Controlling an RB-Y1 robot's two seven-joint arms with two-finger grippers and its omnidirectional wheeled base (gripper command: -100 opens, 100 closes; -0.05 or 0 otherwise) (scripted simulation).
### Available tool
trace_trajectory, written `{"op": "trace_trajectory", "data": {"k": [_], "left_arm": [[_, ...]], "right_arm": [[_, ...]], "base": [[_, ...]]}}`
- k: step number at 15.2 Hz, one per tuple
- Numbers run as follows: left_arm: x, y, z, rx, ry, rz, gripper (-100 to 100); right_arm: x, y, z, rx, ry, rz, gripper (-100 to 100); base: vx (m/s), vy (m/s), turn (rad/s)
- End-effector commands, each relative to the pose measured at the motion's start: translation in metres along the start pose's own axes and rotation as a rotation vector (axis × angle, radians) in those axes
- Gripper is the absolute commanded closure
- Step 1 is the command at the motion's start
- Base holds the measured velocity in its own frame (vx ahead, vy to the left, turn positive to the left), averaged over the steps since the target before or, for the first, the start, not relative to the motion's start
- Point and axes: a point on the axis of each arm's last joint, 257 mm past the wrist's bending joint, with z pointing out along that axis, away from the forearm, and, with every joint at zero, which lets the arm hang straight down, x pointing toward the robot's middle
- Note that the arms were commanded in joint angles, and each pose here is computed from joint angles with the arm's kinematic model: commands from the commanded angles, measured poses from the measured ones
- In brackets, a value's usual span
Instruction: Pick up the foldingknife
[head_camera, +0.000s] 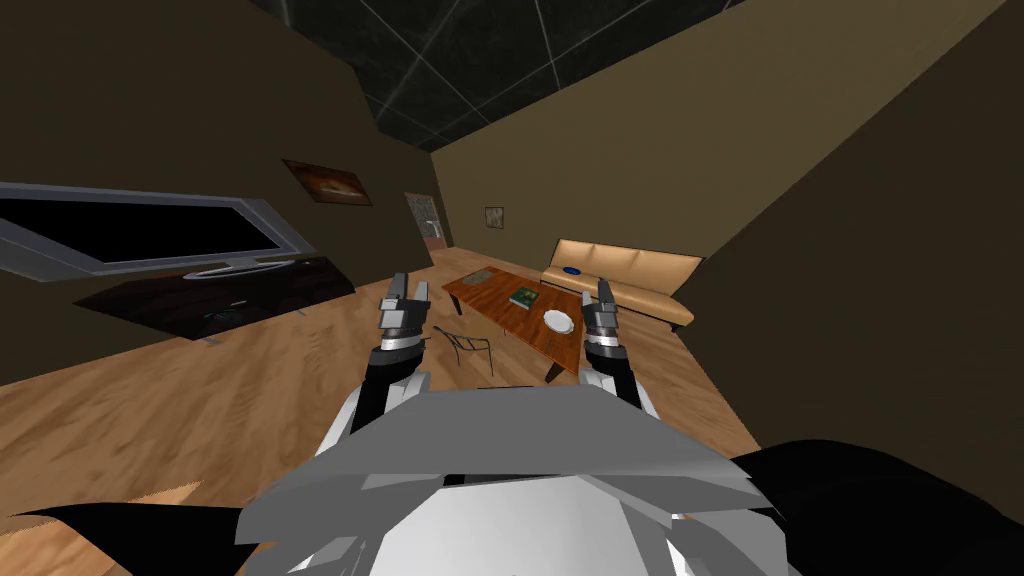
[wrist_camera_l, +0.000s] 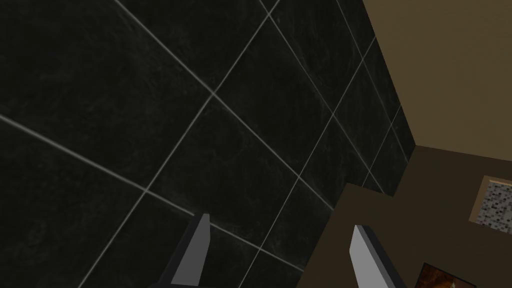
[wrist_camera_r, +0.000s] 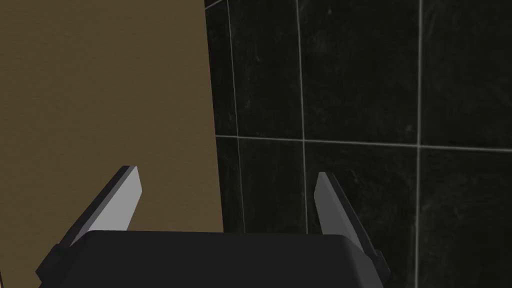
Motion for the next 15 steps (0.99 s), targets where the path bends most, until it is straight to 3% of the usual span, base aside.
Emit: {"op": "trace_trajectory", "data": {"k": [1,4,5,7,8,10,15], "left_arm": [[0.0,0.0,0.0,0.0,0.0,0.0,0],[0.0,0.0,0.0,0.0,0.0,0.0,0],[0.0,0.0,0.0,0.0,0.0,0.0,0],[0.0,0.0,0.0,0.0,0.0,0.0,0],[0.0,0.0,0.0,0.0,0.0,0.0,0],[0.0,0.0,0.0,0.0,0.0,0.0,0],[0.0,0.0,0.0,0.0,0.0,0.0,0]], "right_arm": [[0.005,-0.014,-0.002,0.031,0.034,-0.019,-100],[0.011,-0.049,-0.009,0.111,0.078,-0.053,-100],[0.011,-0.049,-0.009,0.111,0.078,-0.053,-100],[0.013,-0.079,-0.016,0.184,0.106,-0.081,-100],[0.013,-0.082,-0.017,0.189,0.107,-0.081,-100],[0.014,-0.116,-0.028,0.273,0.133,-0.115,-100],[0.013,-0.164,-0.048,0.391,0.163,-0.153,-100]], "base": [[0.007,0.0,0.062],[0.024,-0.006,0.137],[0.028,-0.016,0.082],[0.027,-0.014,0.128],[0.029,-0.014,0.112],[0.037,-0.01,0.155],[0.031,-0.014,0.121]]}}
